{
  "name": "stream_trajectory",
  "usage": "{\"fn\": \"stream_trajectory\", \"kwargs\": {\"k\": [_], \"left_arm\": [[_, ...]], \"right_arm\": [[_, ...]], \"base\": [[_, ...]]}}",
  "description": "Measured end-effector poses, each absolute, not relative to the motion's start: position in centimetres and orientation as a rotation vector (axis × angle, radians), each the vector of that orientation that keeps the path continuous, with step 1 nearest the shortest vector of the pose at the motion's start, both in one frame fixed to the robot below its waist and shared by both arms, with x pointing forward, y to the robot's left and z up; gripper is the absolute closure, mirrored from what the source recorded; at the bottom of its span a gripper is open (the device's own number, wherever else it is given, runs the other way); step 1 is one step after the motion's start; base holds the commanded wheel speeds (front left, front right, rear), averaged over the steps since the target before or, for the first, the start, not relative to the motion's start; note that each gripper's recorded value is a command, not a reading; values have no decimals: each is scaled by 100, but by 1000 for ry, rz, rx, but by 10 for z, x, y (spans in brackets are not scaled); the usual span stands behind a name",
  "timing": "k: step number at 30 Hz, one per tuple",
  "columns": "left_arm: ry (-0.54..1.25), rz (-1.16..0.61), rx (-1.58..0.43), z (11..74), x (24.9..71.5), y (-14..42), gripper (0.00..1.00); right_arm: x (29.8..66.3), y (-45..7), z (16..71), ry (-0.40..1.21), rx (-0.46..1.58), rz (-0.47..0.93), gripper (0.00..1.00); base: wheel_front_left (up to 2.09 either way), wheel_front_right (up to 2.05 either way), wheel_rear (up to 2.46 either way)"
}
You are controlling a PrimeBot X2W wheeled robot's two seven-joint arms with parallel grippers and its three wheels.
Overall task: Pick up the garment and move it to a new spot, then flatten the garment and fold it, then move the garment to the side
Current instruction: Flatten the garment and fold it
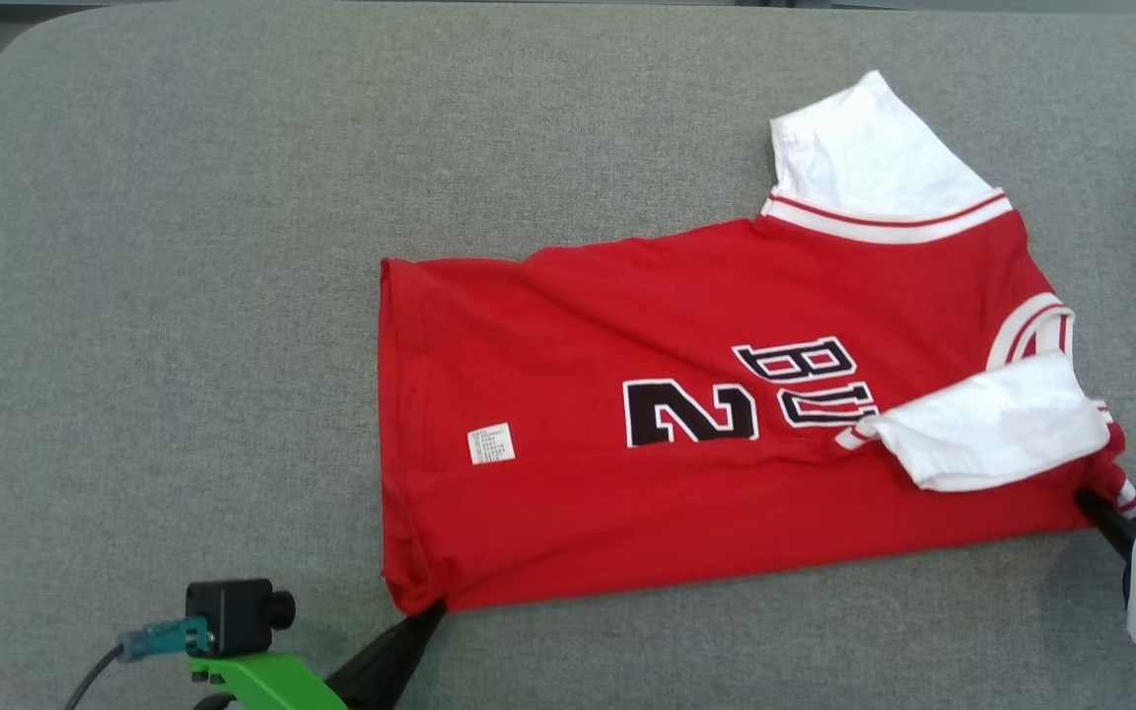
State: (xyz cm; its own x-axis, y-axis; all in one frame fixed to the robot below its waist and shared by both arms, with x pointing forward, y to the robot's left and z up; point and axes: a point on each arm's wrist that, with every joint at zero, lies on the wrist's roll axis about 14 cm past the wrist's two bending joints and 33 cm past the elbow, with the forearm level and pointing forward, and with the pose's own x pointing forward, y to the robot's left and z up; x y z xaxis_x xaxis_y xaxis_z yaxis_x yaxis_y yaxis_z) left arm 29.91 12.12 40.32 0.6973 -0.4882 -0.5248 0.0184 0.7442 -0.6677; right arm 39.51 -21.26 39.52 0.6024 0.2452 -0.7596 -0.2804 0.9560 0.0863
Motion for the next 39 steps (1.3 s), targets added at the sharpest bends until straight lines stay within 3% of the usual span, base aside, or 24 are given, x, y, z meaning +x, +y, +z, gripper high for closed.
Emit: {"fn": "stream_trajectory", "kwargs": {"k": [3, 4, 5, 6, 7, 14, 18, 22, 30, 39], "left_arm": [[784, -296, -724, 397, 285, 112, 100], [788, -289, -737, 395, 282, 110, 99], [789, -277, -749, 394, 280, 108, 62], [788, -270, -755, 393, 278, 108, 3], [785, -261, -753, 392, 277, 109, 0], [728, -194, -558, 399, 288, 153, 0], [635, -228, -468, 425, 333, 167, 0], [591, -287, -389, 436, 392, 166, 0], [622, -358, -321, 410, 463, 156, 0], [715, -368, -309, 378, 460, 160, 0]], "right_arm": [[375, -215, 384, 931, -16, 295, 100], [371, -216, 382, 940, -12, 291, 72], [371, -218, 382, 928, -11, 280, 0], [372, -220, 383, 919, -8, 265, 0], [372, -221, 383, 919, -10, 263, 0], [398, -231, 424, 824, -101, 288, 0], [457, -221, 476, 645, -190, 311, 0], [511, -203, 488, 598, -227, 327, 0], [608, -159, 450, 647, -261, 327, 0], [628, -115, 376, 784, -257, 418, 0]], "base": [[0, 0, 0], [0, 0, 0], [0, 0, 0], [0, 0, 0], [0, 0, 0], [0, 0, 0], [0, 0, 0], [0, 0, 0], [0, 0, 0], [0, 0, 0]]}}
